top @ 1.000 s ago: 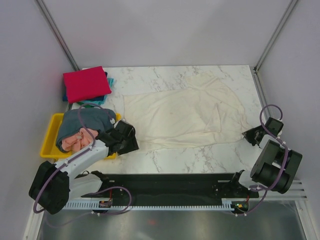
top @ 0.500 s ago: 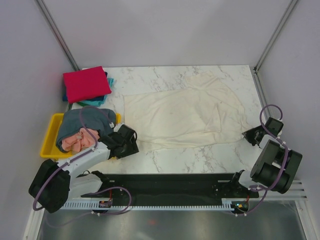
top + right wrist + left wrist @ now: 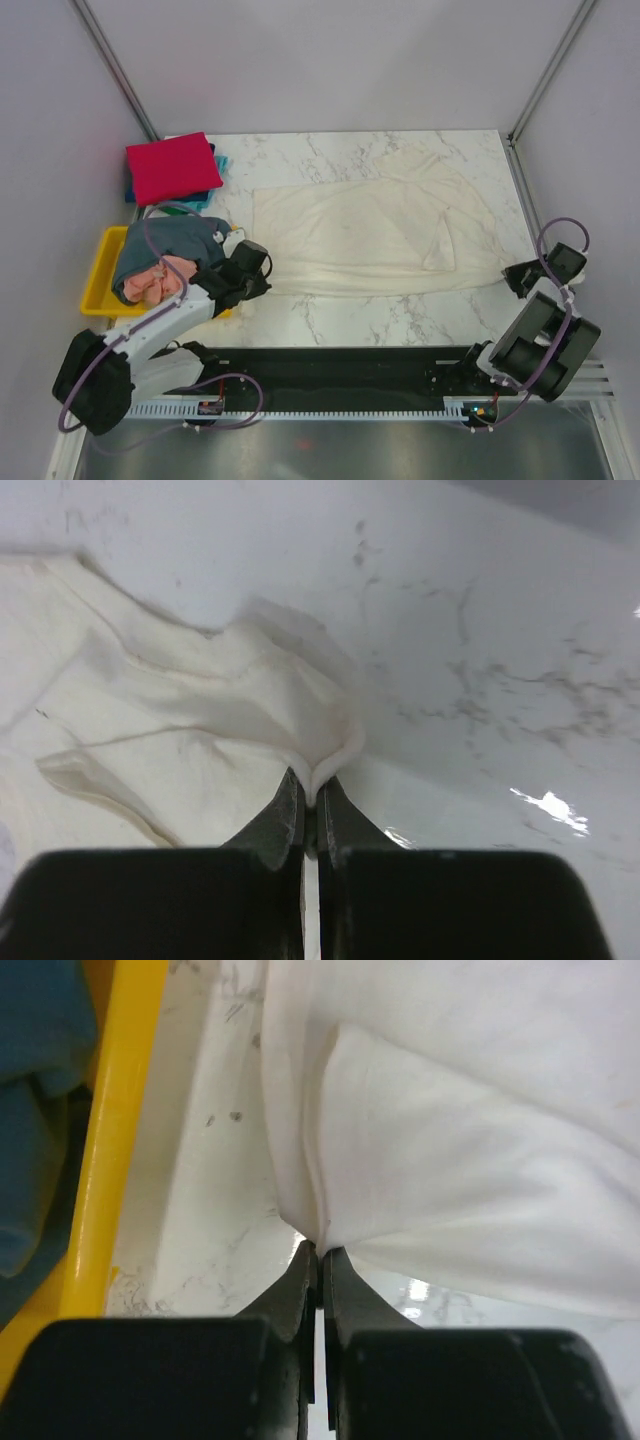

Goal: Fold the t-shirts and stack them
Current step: Fold the tshirt

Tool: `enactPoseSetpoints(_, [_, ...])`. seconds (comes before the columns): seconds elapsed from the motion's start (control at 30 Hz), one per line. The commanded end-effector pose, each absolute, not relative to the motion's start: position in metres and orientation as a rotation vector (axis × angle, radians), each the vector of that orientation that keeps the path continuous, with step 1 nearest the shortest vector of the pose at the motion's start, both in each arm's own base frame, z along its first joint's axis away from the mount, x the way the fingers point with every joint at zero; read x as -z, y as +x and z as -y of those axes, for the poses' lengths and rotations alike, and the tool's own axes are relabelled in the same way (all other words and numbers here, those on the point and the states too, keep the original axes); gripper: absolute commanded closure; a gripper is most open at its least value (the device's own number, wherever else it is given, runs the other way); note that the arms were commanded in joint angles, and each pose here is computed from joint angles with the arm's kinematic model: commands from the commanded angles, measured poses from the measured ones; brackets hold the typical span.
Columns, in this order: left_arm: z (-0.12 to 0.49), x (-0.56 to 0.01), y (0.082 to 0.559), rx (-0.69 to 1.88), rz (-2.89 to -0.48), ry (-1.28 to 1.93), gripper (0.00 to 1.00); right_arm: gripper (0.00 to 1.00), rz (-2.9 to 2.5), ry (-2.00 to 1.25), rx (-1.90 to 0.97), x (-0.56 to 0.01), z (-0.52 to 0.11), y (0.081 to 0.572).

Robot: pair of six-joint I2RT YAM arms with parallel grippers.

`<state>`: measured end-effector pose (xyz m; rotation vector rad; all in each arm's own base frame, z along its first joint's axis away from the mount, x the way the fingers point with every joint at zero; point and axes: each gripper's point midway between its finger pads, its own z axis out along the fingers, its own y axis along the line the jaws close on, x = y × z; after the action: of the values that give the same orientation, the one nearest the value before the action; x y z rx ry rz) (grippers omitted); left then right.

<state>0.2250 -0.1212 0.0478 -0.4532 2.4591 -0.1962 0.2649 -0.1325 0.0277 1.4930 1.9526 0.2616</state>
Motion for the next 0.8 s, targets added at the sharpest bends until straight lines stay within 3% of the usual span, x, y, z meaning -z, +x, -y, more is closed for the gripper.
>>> enactPoseSetpoints(0.0, [0.104,-0.100,0.236,0.215,-2.279,-0.556,0.98,1.00,-1.820,1.551,-0.125,-0.048,0.162,0.247])
enactPoseSetpoints(0.27, [0.107,-0.027,0.170,0.327,-2.498,-0.692,0.98,1.00,-1.918,1.568,-0.160,-0.021,0.141,0.231])
enactPoseSetpoints(0.4, [0.114,-0.026,0.159,0.416,-2.521,-0.682,0.95,1.00,-1.934,1.594,-0.166,-0.013,0.136,0.225])
enactPoseSetpoints(0.43, [0.116,-0.028,0.158,0.435,-2.518,-0.679,0.89,0.96,-1.936,1.590,-0.167,-0.013,0.135,0.225])
enactPoseSetpoints(0.5, [0.117,-0.034,0.156,0.465,-2.508,-0.658,0.79,0.73,-1.937,1.588,-0.163,-0.014,0.133,0.223])
enactPoseSetpoints(0.53, [0.119,-0.042,0.158,0.479,-2.496,-0.644,0.69,0.63,-1.929,1.579,-0.162,-0.019,0.133,0.222])
enactPoseSetpoints(0.57, [0.119,-0.047,0.158,0.488,-2.495,-0.627,0.61,0.47,-1.917,1.570,-0.159,-0.024,0.134,0.223])
enactPoseSetpoints(0.6, [0.121,-0.051,0.159,0.495,-2.499,-0.595,0.54,0.39,-1.904,1.567,-0.150,-0.029,0.136,0.223])
enactPoseSetpoints(0.67, [0.130,-0.066,0.164,0.527,-2.510,-0.550,0.44,0.27,-1.874,1.531,-0.154,-0.048,0.138,0.227])
enactPoseSetpoints(0.77, [0.138,-0.097,0.173,0.538,-2.503,-0.460,0.39,0.23,-1.829,1.460,-0.144,-0.083,0.144,0.235])
